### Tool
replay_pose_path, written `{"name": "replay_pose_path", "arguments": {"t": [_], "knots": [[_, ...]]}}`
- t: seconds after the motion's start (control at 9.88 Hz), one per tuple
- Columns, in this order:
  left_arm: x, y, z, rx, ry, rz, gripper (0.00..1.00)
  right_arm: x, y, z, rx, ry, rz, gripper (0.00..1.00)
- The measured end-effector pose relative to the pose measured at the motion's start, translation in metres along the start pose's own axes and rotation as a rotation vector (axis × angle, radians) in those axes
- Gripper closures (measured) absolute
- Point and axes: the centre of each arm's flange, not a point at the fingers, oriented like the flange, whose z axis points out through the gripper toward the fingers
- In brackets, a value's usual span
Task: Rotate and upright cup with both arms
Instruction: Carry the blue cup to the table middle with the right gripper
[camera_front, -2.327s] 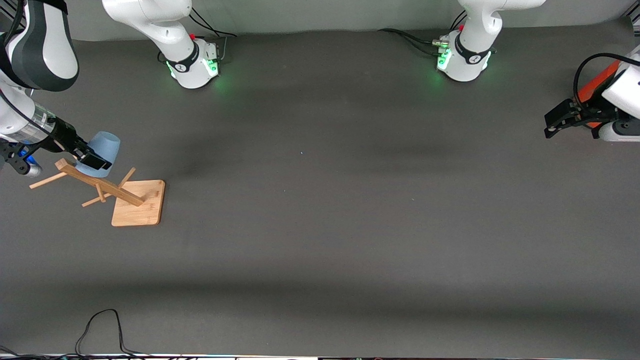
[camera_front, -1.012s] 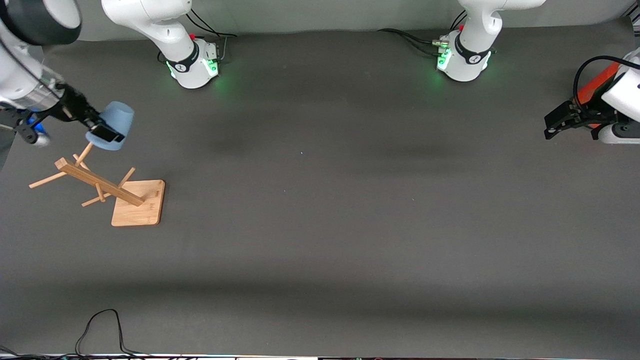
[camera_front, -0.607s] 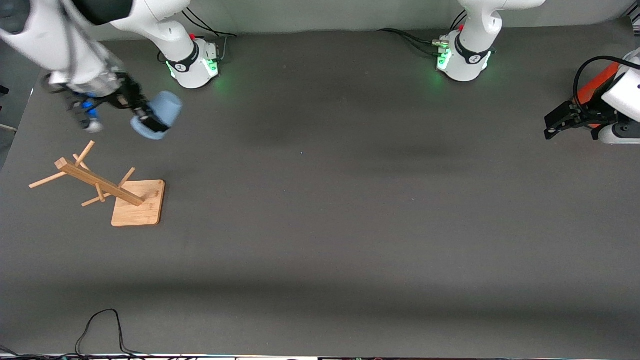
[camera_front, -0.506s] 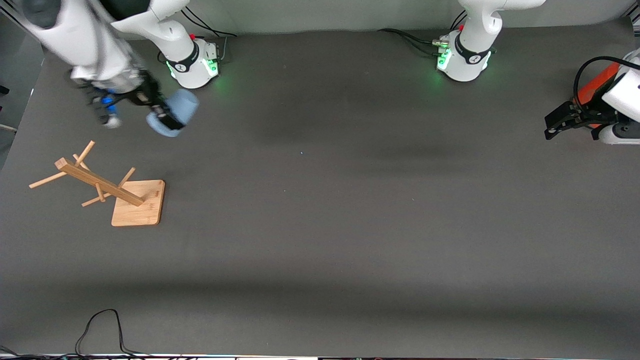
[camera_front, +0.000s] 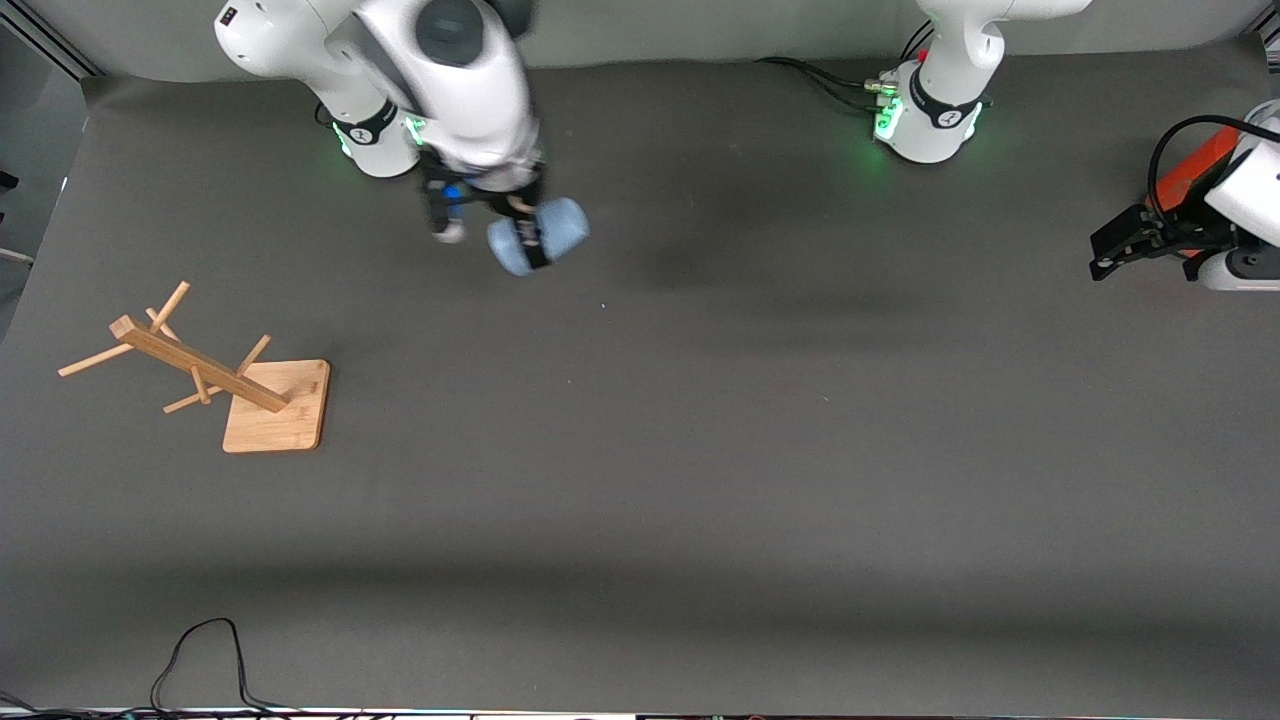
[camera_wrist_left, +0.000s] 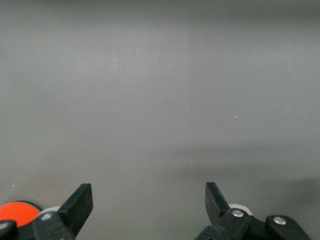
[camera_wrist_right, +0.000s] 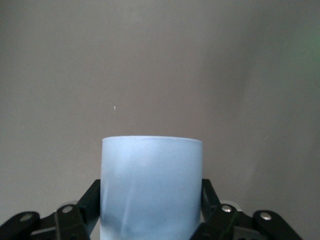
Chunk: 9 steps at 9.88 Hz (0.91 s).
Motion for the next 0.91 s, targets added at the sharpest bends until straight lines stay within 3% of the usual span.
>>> {"name": "replay_pose_path", "arguments": {"t": [0.3, 0.91], "knots": [[0.000, 0.000, 0.000, 0.000, 0.000, 0.000, 0.00, -0.089, -0.019, 0.075, 0.001, 0.076, 0.134, 0.19], [0.000, 0.001, 0.000, -0.001, 0.001, 0.001, 0.00, -0.148, -0.039, 0.199, 0.001, 0.179, 0.290, 0.19]]}}
